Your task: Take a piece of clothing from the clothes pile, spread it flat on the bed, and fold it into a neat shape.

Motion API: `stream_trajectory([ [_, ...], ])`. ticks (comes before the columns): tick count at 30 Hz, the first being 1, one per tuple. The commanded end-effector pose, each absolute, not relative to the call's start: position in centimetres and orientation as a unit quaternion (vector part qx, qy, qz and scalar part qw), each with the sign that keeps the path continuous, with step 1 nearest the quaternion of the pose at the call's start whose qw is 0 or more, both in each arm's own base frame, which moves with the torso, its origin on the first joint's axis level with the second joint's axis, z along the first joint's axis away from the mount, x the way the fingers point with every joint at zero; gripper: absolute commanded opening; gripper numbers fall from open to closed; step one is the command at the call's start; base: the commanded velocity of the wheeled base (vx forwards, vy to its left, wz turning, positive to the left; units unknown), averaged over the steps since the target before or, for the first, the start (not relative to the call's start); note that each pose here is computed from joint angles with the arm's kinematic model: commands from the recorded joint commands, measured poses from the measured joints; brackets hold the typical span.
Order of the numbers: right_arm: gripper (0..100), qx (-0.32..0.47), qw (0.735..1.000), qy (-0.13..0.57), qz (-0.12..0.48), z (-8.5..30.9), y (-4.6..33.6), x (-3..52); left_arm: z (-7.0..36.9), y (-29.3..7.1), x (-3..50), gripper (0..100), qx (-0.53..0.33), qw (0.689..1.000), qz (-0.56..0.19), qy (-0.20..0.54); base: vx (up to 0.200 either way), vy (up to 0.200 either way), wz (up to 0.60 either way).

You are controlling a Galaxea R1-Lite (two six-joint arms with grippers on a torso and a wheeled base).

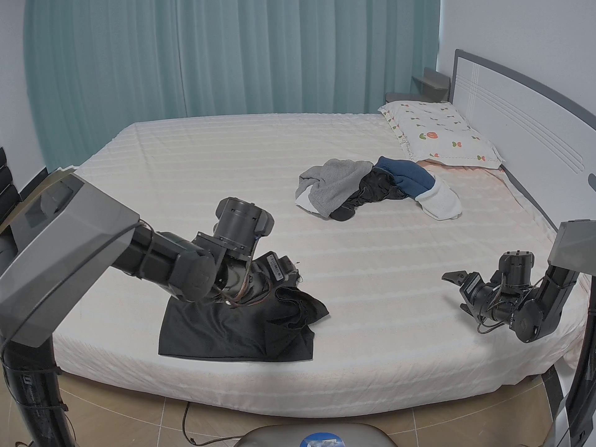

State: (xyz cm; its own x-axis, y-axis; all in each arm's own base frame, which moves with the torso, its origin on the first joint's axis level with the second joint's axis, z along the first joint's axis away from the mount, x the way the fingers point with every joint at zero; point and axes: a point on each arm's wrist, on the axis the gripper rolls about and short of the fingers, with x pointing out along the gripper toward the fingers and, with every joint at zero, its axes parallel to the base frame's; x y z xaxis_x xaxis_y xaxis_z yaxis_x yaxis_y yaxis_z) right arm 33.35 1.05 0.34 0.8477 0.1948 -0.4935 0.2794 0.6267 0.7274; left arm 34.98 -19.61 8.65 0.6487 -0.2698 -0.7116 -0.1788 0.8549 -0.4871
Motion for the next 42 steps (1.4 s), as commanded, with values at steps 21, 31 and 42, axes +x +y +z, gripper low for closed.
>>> stream_trajectory([
  [21,100,0.387,0.873,0.292,0.059,1.9,7.6,31.3,3.7,-4.7,33.2,100,-0.472,0.792,0.02,0.386,0.0,0.143,0.0],
  [31,100,0.295,0.907,0.299,0.038,0.6,10.2,30.0,2.6,-4.2,33.4,100,-0.483,0.784,0.0,0.39,0.0,0.2,0.0],
  [42,100,0.23,0.924,0.3,0.05,0.7,14.0,29.8,2.5,-4.3,33.5,100,-0.48,0.786,-0.001,0.39,0.0,0.2,0.0],
])
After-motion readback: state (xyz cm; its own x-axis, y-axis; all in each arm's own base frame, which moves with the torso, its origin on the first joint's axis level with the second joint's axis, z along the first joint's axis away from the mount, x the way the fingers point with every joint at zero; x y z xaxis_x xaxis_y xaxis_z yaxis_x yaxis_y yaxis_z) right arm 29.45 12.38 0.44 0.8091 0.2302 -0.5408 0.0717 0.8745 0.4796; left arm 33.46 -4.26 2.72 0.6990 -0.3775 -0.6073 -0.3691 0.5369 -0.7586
